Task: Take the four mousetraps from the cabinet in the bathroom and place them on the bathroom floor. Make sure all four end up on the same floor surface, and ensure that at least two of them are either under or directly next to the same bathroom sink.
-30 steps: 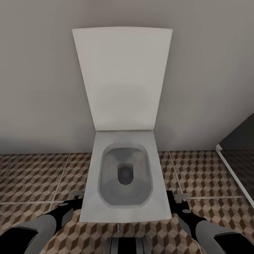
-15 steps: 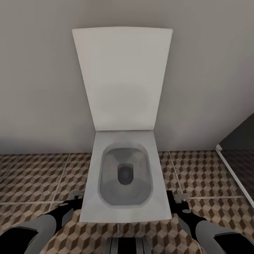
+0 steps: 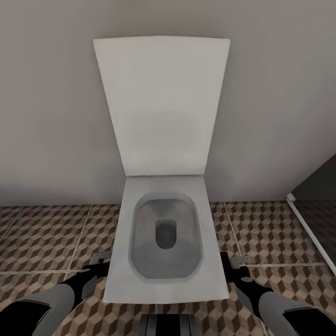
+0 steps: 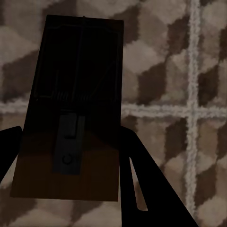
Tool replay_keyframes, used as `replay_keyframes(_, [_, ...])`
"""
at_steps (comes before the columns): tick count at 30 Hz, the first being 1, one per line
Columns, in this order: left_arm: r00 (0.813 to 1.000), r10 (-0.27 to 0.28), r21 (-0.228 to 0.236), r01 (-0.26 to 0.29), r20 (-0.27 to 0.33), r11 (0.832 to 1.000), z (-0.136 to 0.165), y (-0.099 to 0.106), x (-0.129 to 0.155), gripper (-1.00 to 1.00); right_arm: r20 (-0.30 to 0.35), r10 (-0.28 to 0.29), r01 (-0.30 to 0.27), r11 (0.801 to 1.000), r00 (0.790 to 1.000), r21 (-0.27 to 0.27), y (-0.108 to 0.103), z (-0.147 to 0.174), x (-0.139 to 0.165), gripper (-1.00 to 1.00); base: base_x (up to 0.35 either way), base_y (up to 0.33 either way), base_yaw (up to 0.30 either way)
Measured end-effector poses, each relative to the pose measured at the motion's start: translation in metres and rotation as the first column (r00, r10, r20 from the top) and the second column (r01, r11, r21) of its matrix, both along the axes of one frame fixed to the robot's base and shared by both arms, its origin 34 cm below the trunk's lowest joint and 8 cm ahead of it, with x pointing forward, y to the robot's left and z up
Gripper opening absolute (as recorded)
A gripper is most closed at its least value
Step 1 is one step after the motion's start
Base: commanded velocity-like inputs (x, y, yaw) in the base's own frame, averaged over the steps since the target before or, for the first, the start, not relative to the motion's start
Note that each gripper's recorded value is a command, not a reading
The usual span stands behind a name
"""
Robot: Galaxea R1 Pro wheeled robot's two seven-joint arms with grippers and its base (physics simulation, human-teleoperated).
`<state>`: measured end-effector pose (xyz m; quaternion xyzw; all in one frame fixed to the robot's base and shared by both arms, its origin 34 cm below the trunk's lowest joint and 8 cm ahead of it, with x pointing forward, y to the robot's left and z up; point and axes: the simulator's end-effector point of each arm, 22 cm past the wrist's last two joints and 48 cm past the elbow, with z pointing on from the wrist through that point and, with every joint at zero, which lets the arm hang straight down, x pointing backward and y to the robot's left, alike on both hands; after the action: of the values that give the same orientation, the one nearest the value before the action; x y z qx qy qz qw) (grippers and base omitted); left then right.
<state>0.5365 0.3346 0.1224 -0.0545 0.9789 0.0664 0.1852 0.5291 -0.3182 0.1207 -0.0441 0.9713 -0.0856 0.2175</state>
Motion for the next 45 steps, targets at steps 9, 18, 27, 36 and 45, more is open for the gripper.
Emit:
replay_keyframes(9, [1.0, 0.001, -0.001, -0.001, -0.001, 1.0, -0.0001, 0.0, -0.0002, -1.0, 0.002, 0.001, -0.001, 1.0, 1.0, 0.0, 0.0002, 0.0002, 0.0004, -1.0, 0.001, 0.0, 0.0])
replay_keyframes(18, [1.0, -0.005, 0.002, 0.005, 0.0, 1.0, 0.0001, 0.0012, 0.0001, -1.0, 0.003, 0.002, -0.002, 1.0, 1.0, 0.0, 0.0004, 0.0002, 0.0006, -1.0, 0.0, 0.0, 0.0])
replay_keyframes(27, [1.0, -0.006, 0.003, 0.006, 0.001, 1.0, 0.0004, 0.0017, 0.0007, -1.0, 0.002, 0.001, -0.001, 1.0, 1.0, 0.0, 0.0003, 0.0002, 0.0004, -1.0, 0.0, 0.0, 0.0])
replay_keyframes(36, [1.0, -0.006, 0.003, 0.006, 0.001, 1.0, 0.0005, 0.0026, 0.0008, -1.0, -0.001, 0.001, -0.001, 1.0, 1.0, 0.0, 0.0002, -0.0001, -0.0002, -1.0, 0.0, 0.0, 0.0])
replay_keyframes(45, [1.0, -0.006, 0.003, 0.006, 0.001, 1.0, 0.0005, 0.0026, 0.0008, -1.0, -0.002, 0.0, 0.0, 1.0, 1.0, 0.0, 0.0001, -0.0002, -0.0005, -1.0, 0.0, 0.0, 0.0])
